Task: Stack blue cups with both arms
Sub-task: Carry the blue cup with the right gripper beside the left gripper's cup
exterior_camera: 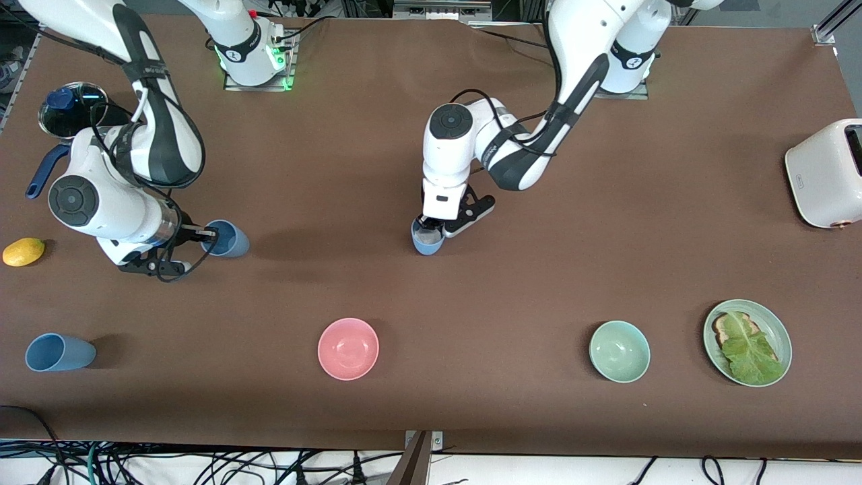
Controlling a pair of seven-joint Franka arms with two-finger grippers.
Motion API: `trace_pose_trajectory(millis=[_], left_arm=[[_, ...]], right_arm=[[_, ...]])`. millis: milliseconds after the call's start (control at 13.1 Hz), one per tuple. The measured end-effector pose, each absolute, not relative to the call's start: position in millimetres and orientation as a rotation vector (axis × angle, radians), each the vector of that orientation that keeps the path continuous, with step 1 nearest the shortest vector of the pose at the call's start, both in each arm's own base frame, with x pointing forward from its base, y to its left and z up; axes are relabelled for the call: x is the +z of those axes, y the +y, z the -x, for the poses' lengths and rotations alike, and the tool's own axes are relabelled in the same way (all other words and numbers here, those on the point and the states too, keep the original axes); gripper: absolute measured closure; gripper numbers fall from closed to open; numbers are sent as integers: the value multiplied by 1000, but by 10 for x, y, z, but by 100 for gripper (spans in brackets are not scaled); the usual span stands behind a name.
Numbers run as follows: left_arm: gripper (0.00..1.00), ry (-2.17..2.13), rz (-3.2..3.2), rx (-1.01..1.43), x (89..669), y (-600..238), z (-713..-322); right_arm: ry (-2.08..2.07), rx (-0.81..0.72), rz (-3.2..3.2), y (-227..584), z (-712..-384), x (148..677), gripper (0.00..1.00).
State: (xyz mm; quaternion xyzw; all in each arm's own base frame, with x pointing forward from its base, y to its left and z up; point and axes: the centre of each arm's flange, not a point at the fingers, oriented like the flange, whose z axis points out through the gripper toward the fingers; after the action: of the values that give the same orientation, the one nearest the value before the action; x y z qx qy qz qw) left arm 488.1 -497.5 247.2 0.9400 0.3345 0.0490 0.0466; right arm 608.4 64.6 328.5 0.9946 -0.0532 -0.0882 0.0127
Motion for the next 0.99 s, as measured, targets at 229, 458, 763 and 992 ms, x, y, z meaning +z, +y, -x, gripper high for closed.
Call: trace_pose_trajectory(millis=[229, 458, 763, 992], left_arm=[[95, 1027, -2862, 150, 2453, -5013, -4850], [89, 1040, -2859, 157, 2449, -4970, -4895], [67, 1052, -2854, 168, 2460, -4920, -4958], [41, 1078, -2843, 186, 2626, -4861, -5050]], right_arm=[[-262, -269, -3083, 1433, -6090, 3697, 96], [-364, -268, -3111, 2038, -6020, 3984, 96], [-420, -237, -3117, 2494, -5999, 4182, 96], [-464, -211, -3113, 2939, -5943, 4210, 96]])
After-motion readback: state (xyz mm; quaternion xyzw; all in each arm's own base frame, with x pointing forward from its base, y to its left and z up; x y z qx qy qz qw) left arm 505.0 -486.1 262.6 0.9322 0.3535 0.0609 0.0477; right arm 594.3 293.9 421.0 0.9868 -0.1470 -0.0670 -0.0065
